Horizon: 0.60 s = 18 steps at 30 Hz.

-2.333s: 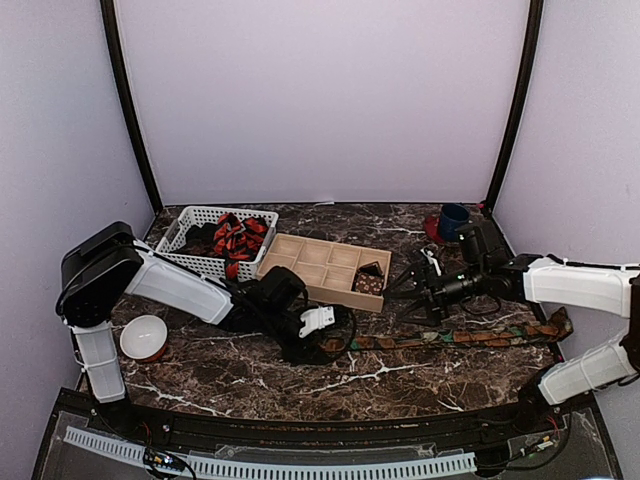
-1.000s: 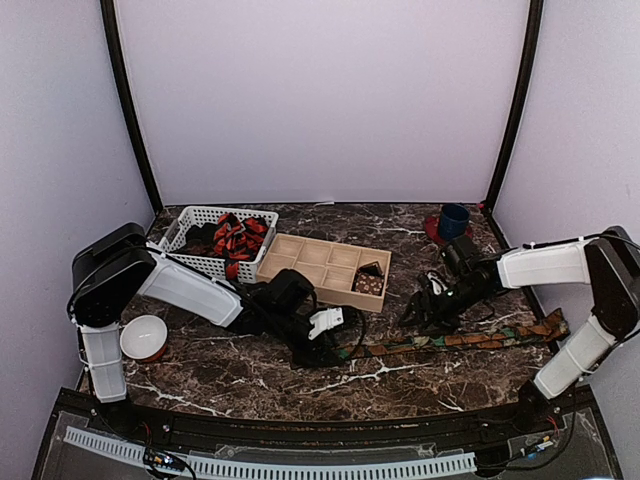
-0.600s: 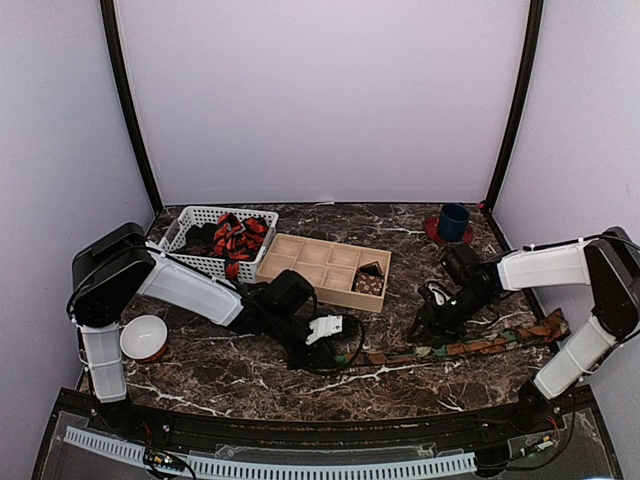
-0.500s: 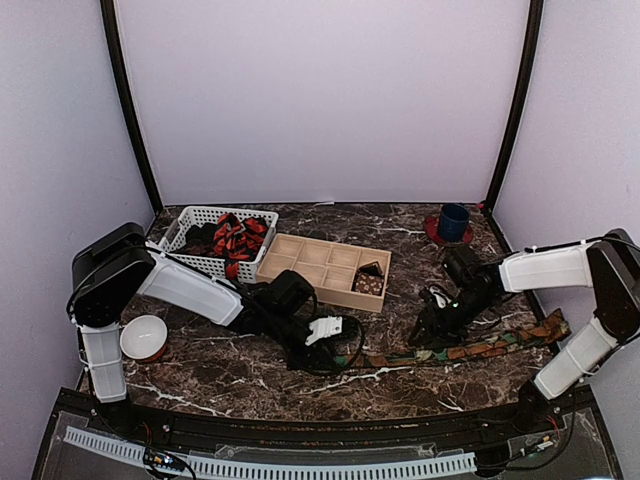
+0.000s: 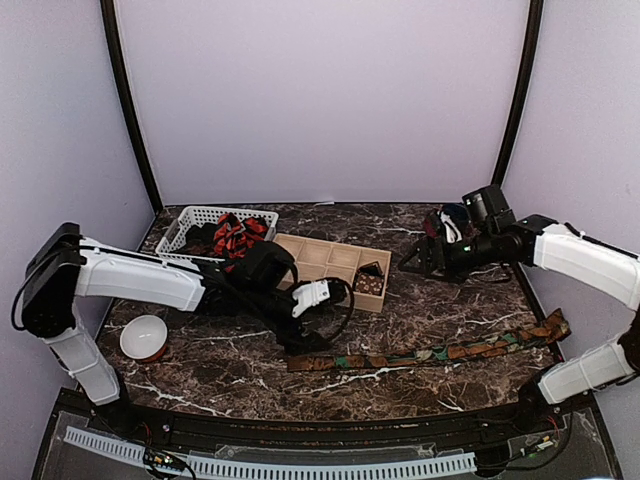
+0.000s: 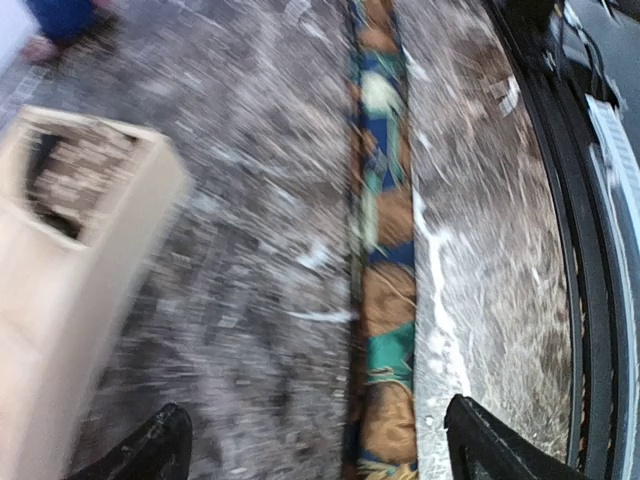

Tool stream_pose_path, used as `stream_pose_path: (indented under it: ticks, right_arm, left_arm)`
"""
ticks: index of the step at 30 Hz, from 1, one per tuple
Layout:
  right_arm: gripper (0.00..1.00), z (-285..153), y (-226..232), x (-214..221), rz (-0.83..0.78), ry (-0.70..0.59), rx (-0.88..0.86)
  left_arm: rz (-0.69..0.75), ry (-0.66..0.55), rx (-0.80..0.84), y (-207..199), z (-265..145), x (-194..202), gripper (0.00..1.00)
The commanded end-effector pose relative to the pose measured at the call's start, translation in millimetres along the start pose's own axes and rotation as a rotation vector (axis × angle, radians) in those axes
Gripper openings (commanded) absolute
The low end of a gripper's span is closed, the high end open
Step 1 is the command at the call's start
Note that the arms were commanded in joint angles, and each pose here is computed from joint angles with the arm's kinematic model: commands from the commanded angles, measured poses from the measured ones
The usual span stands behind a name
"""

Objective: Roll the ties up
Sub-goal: Move to tie at the center of the board.

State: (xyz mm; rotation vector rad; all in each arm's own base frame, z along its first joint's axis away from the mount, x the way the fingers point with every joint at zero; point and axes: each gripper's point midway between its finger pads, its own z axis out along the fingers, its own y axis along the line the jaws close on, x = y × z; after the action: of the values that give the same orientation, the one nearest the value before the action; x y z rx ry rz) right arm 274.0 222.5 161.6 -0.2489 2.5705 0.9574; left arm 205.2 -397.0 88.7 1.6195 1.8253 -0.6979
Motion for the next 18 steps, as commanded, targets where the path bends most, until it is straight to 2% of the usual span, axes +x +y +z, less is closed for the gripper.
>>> stream_pose_path:
  ticks: [1, 3, 4, 6, 7, 9, 11, 13, 15, 18]
  right_arm:
    - [0.99, -47, 38, -47, -0.106, -0.255, -0.063]
    - [0.97, -61, 46, -54, -0.094, -0.362, -0.127]
    - [0.97, -60, 49, -51, -0.092, -0.367, -0.185]
    - [0.97, -42, 53, -42, -0.042, -0.284, -0.308]
    - [0.97, -28, 56, -32, -0.019, -0.198, -0.354]
    - [0.98, -5, 62, -15, -0.016, -0.087, -0.367]
    - [0.97, 7, 74, -2, -0.041, -0.04, -0.389]
    - [0.97, 22, 77, 2, -0.058, -0.035, -0.42]
    - [0.97, 43, 75, 12, -0.058, 0.007, -0.42]
    - [0.97, 67, 88, 34, -0.073, 0.102, -0.427]
  left_arm:
    - [-0.094, -0.08, -0.19, 21, -54, -26, 0.92]
    - [-0.168, -0.176, -0.261, 26, -69, -30, 0.98]
    - [-0.21, -0.2, -0.276, 27, -69, -24, 0.99]
    - [-0.274, -0.126, -0.206, 15, -60, -6, 0.99]
    - [-0.296, -0.079, -0.15, 5, -56, 3, 0.99]
    - [-0.307, -0.084, -0.109, -9, -60, 17, 0.99]
    - [-0.275, -0.169, -0.161, -12, -78, 21, 0.99]
    - [-0.268, -0.116, -0.23, -8, -81, 47, 0.99]
    - [-0.234, -0.04, -0.225, -14, -78, 70, 0.99]
    - [-0.191, -0.048, -0.154, -26, -68, 75, 0.98]
